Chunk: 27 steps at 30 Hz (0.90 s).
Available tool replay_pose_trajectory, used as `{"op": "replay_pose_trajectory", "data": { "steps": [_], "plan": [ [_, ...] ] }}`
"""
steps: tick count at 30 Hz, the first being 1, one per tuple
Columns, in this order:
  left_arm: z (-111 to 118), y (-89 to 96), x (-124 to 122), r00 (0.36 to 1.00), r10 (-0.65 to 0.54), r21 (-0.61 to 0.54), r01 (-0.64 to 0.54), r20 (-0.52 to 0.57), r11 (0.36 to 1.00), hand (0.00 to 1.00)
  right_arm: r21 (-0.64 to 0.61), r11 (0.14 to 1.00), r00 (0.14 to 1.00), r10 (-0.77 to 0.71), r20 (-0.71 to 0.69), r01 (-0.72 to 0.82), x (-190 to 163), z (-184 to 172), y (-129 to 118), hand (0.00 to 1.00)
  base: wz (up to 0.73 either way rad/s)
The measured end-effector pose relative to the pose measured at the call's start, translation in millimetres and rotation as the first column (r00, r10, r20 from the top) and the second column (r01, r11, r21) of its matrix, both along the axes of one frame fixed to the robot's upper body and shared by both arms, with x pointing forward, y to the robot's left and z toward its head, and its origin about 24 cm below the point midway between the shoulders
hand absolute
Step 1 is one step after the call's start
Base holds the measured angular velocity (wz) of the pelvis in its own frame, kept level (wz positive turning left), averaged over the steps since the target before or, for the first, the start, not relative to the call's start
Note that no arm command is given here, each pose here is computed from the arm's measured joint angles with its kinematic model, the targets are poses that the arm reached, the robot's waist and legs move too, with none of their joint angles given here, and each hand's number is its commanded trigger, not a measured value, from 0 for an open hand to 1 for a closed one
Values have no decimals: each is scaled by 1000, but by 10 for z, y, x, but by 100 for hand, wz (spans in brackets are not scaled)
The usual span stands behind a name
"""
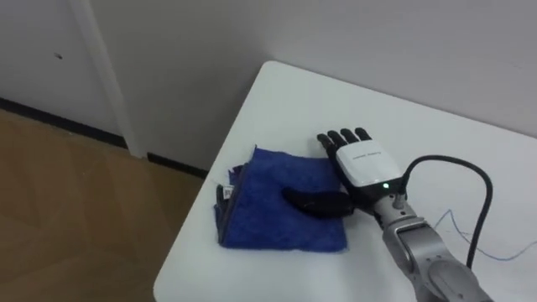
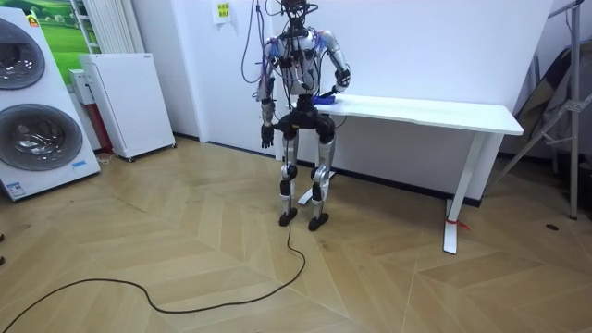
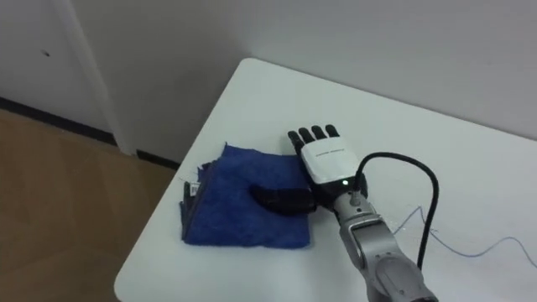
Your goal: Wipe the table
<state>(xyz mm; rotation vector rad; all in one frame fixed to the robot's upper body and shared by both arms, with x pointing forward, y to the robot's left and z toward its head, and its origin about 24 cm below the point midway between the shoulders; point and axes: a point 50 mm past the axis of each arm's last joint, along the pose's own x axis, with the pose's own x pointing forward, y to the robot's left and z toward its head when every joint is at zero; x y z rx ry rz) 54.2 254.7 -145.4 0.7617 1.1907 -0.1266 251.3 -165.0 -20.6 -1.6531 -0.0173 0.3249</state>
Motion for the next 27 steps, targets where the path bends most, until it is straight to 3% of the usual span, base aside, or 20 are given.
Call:
{"op": "replay_pose_trajectory", "data": {
  "steps": [9,27],
  "plan": [
    [-5,-19,4,999,-20,-9,20,-29,1000,0,2,1000,999,-17,-31,17,-80,-58,-5,0,0],
    [18,-88,99,999,-46,-29,46,16,999,0,99,988,989,104,103,-114,-147,258,253,0,0]
  ]
}}
